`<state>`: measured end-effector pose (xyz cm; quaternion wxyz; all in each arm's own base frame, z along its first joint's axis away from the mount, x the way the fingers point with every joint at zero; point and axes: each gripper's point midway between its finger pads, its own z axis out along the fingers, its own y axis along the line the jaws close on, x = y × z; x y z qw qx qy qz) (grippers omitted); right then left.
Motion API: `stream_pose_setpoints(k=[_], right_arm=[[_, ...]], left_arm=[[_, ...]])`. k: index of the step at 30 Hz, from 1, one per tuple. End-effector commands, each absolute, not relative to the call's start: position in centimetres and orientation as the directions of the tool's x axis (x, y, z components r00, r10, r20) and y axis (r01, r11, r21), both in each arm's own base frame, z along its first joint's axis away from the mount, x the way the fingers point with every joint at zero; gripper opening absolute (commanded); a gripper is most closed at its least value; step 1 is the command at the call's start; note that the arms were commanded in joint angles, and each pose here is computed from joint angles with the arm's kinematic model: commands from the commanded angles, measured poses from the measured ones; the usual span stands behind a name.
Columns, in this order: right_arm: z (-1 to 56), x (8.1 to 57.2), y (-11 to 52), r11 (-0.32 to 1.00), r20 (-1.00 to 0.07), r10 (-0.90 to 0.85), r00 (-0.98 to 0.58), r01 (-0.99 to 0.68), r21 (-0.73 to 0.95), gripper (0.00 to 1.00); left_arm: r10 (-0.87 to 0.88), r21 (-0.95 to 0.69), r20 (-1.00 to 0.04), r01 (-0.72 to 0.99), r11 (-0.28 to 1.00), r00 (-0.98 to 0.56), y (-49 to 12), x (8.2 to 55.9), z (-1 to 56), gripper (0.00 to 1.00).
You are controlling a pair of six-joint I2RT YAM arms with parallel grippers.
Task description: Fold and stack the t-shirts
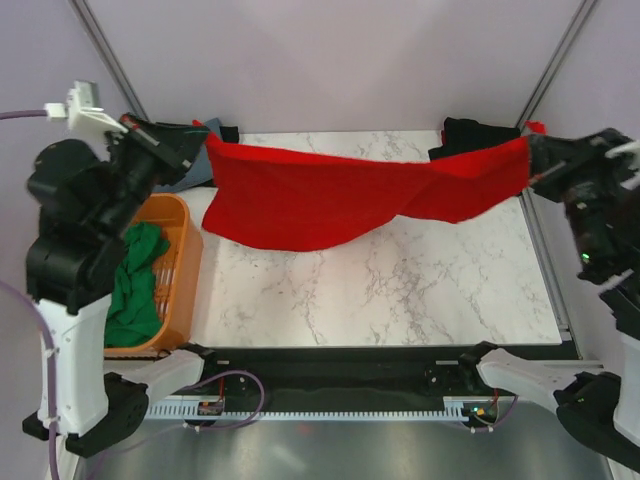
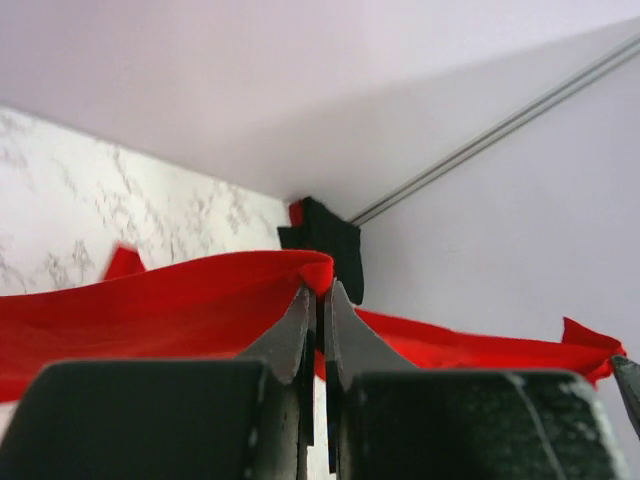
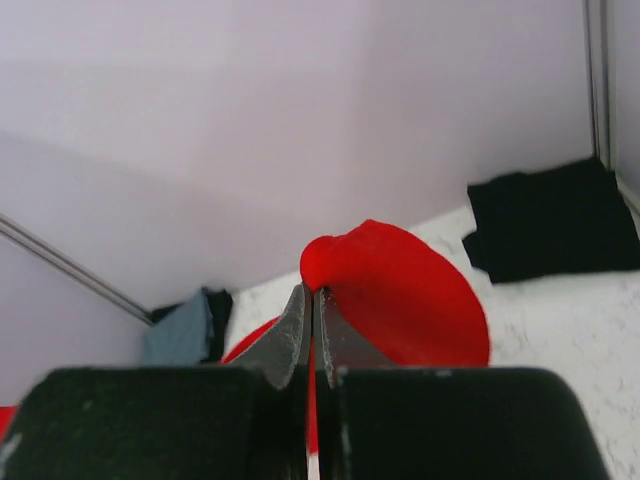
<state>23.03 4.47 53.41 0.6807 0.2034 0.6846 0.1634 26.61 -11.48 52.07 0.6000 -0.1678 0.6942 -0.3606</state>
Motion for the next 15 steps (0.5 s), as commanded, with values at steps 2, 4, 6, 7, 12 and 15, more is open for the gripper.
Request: stream_pose_setpoints(k=[2, 4, 6, 7, 12, 15], right_arm=[[60.9, 17.0, 0.1, 0.881, -0.844, 0.469, 0.262, -0.065, 0.469, 0.0], [62.7, 15.0, 0.1, 0.885, -0.827, 0.466, 0.313, -0.152, 0.441, 0.0], [64.9, 12.0, -0.7, 0.87, -0.777, 0.493, 0.393, -0.243, 0.429, 0.0], [66.0, 10.8, -0.4, 0.869, -0.76, 0.49, 0.427, -0.304, 0.389, 0.0], [69.0, 4.3, -0.8, 0.837, -0.677, 0.515, 0.527, -0.478, 0.265, 0.0], [70.3, 1.4, -1.3, 0.825, -0.635, 0.527, 0.565, -0.519, 0.223, 0.0]], left_arm=[[-0.612, -0.617, -0.783, 0.263, 0.742, -0.109, -9.1, 21.7, 56.9, 0.02], [-0.614, -0.594, -0.788, 0.325, 0.736, -0.048, -8.6, 19.5, 59.6, 0.02], [-0.617, -0.568, -0.787, 0.396, 0.721, -0.005, -8.5, 17.3, 61.9, 0.02], [-0.607, -0.544, -0.795, 0.425, 0.723, 0.015, -8.5, 16.4, 62.5, 0.02], [-0.609, -0.436, -0.783, 0.586, 0.684, 0.129, -8.3, 10.6, 65.9, 0.02], [-0.622, -0.391, -0.765, 0.644, 0.657, 0.17, -8.3, 8.3, 67.0, 0.02]])
